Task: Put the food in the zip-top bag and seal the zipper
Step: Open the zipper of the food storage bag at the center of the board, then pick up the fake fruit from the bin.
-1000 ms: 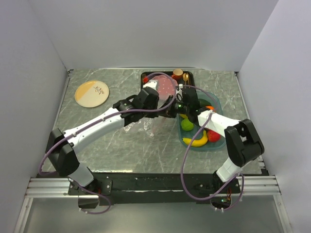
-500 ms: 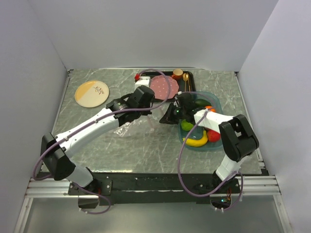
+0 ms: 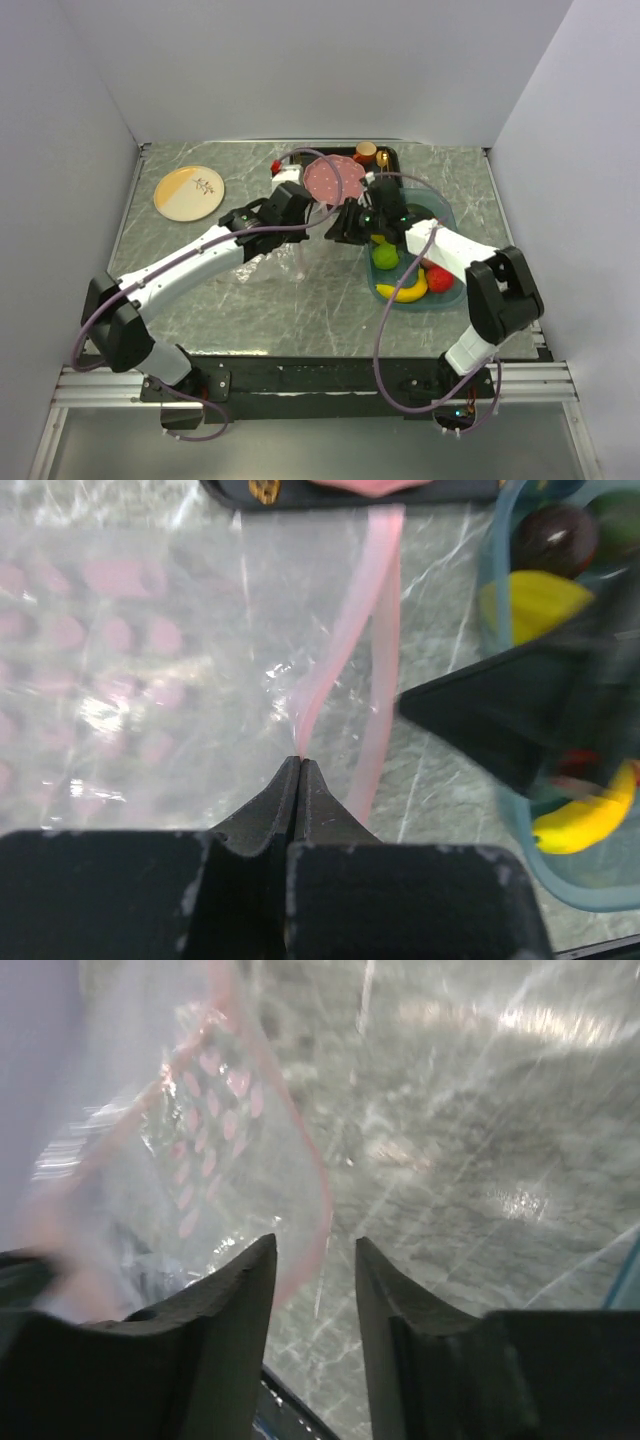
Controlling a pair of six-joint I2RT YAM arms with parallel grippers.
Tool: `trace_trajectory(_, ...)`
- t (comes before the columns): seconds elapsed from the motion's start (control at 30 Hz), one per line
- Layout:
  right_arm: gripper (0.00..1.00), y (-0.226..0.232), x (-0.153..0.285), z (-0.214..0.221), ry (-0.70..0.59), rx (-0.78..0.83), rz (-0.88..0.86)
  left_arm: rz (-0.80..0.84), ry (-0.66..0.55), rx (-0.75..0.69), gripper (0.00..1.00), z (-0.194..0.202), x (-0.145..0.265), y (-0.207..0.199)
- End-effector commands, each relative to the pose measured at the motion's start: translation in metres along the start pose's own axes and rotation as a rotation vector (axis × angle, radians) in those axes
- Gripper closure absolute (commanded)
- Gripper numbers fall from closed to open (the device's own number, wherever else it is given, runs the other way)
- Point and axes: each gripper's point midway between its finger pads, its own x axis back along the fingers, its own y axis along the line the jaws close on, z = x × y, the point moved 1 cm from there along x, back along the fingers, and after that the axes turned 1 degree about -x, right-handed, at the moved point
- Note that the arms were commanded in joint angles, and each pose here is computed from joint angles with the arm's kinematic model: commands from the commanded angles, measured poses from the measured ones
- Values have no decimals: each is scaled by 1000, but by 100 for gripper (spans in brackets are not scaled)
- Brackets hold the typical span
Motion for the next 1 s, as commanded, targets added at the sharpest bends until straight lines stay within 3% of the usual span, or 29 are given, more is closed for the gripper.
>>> trace_trajectory(0.0, 50, 17, 40, -28, -123, 108, 62, 28, -18, 36, 99, -4, -7, -11)
trace_trajectory(0.1, 47, 13, 59, -22, -153, 128, 83, 17, -22, 29, 99, -7, -10, -11)
trace_trajectory(0.27, 46, -38, 98, -22, -264, 109, 337, 42, -28, 23, 99, -10, -10, -16)
trace_trajectory(0.33, 26, -69, 110, -29, -288, 79, 452, 55, -18, 19, 99, -7, -11, -19)
trace_trajectory(0.43, 23, -104, 117, -27, -277, 22, 499, 50, -8, 16, 99, -2, -16, -18)
trace_trajectory(0.67, 13, -134, 97, -15, -152, -6, 486, 71, 8, 2, 99, 3, -19, -21)
trace_trajectory(0.97, 13, -151, 68, -7, -74, -46, 489, 67, -4, -13, 99, -1, -16, -20)
